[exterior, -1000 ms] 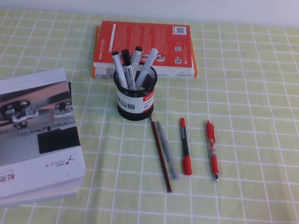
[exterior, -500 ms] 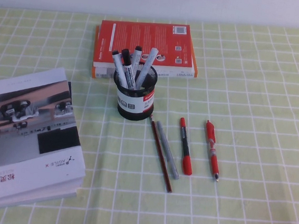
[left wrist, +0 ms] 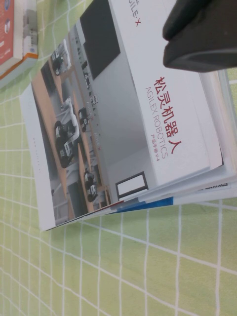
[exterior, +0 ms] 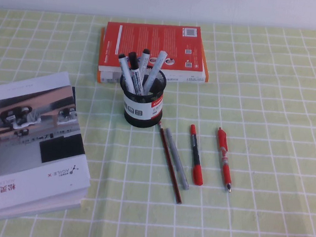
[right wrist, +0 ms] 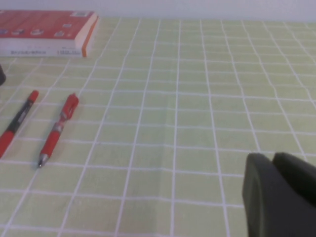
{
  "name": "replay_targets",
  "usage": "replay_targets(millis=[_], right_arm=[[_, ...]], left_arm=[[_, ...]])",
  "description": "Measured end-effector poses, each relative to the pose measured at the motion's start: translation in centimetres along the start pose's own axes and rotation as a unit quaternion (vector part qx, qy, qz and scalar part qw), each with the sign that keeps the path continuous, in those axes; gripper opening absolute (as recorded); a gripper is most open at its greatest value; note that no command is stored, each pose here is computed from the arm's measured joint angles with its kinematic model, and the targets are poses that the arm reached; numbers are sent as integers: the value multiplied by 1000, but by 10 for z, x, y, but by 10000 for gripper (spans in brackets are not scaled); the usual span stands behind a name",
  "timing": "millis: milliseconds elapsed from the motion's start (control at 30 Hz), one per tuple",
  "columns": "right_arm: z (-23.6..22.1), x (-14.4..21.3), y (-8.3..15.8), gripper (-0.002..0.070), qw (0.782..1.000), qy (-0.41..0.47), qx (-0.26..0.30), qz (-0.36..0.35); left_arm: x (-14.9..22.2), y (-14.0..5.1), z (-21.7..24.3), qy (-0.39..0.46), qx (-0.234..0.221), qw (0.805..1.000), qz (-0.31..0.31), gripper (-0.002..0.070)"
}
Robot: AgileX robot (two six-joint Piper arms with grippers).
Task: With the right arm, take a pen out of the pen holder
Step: 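Take a marker out of the pen holder and lay it on the table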
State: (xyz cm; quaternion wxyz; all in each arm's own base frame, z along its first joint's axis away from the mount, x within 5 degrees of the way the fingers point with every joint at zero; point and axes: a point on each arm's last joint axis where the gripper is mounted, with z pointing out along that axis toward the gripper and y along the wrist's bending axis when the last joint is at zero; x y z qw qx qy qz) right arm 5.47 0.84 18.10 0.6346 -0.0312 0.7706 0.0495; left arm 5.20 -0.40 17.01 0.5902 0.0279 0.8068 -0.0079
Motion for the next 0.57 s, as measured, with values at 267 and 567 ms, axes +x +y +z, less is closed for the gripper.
replay_targets(millis=[267, 567], right_arm=[[-1, 12, 3, -12, 998, 66, -16, 1], [-1, 12, 3, -12, 998, 67, -18, 4]], left_arm=[[0, 0, 0, 0, 0, 1000, 0, -5], [0, 0, 0, 0, 0, 1000, 0, -5]])
